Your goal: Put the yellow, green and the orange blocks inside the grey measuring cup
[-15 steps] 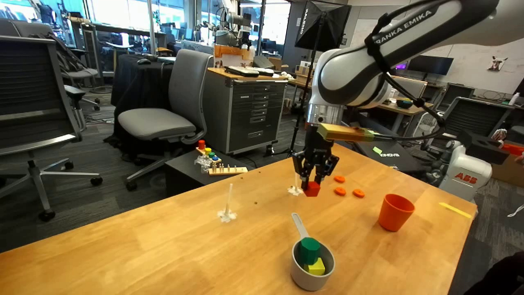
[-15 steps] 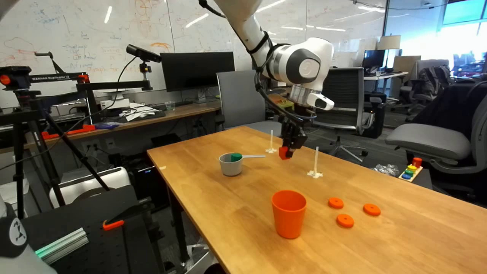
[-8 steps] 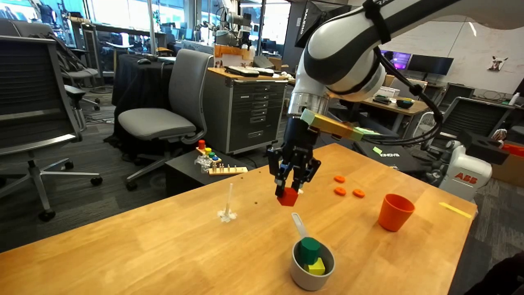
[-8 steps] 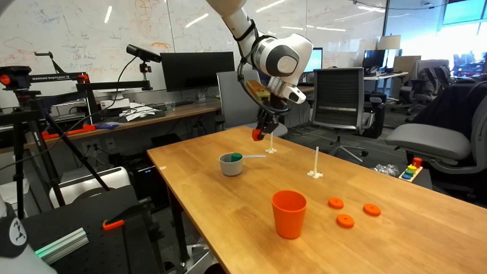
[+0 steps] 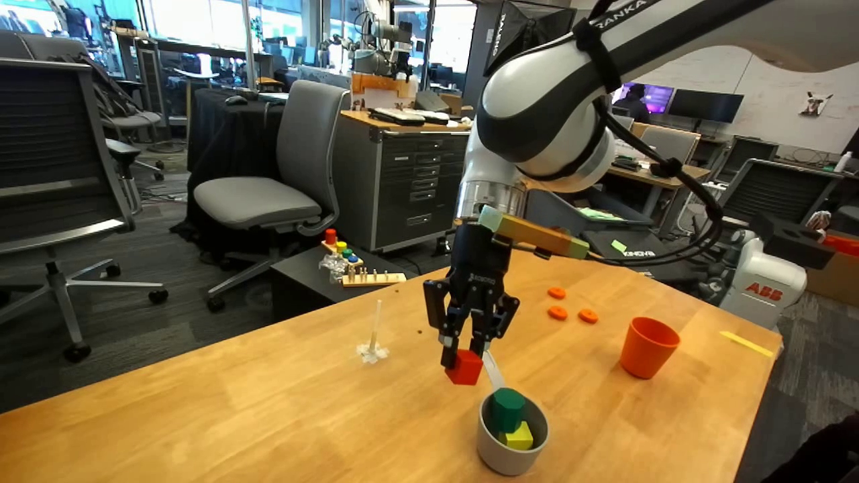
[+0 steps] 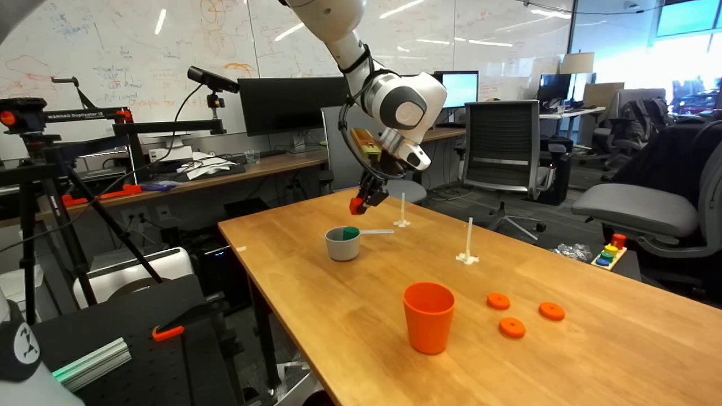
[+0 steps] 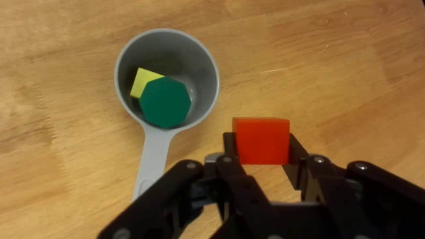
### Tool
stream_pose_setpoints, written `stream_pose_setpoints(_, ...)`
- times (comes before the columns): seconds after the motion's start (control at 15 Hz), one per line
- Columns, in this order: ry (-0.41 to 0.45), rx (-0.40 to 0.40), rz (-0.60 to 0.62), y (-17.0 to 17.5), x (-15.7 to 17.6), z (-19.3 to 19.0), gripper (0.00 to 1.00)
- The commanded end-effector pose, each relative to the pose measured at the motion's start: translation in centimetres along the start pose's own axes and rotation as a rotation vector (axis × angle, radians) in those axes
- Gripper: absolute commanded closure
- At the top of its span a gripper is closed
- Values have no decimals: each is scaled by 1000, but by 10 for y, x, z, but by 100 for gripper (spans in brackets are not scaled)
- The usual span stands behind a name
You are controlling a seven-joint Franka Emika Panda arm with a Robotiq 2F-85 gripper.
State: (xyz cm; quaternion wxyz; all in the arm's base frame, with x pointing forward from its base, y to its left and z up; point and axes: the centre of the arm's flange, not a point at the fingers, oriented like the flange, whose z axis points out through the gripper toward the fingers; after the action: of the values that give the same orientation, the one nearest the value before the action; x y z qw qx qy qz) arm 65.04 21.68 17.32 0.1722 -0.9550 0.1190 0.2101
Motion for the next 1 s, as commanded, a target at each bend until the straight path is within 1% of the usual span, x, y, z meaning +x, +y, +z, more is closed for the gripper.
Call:
stream_pose_setpoints(0.0, -41, 14, 22, -9, 5, -14, 88)
stream_pose_setpoints(0.2, -57, 13, 44, -9, 7, -17, 88)
stream_pose_setpoints(0.33, -41, 3, 49, -10, 5, -20, 88)
stream_pose_setpoints(0.4, 12, 5, 32, -13, -4, -24, 88)
stream_pose_setpoints(0.53, 52, 36, 19, -11, -15, -32, 88)
stream_pose_setpoints(0.67, 86, 32, -2, -16, -19, -39, 88)
stream_pose_setpoints(0.73, 87, 6, -20, -19, -24, -40, 88)
stream_pose_setpoints(0.8, 84, -3, -20, -8, -38, -41, 88)
stream_pose_setpoints(0.93, 58, -12, -19, 2, -55, -40, 88)
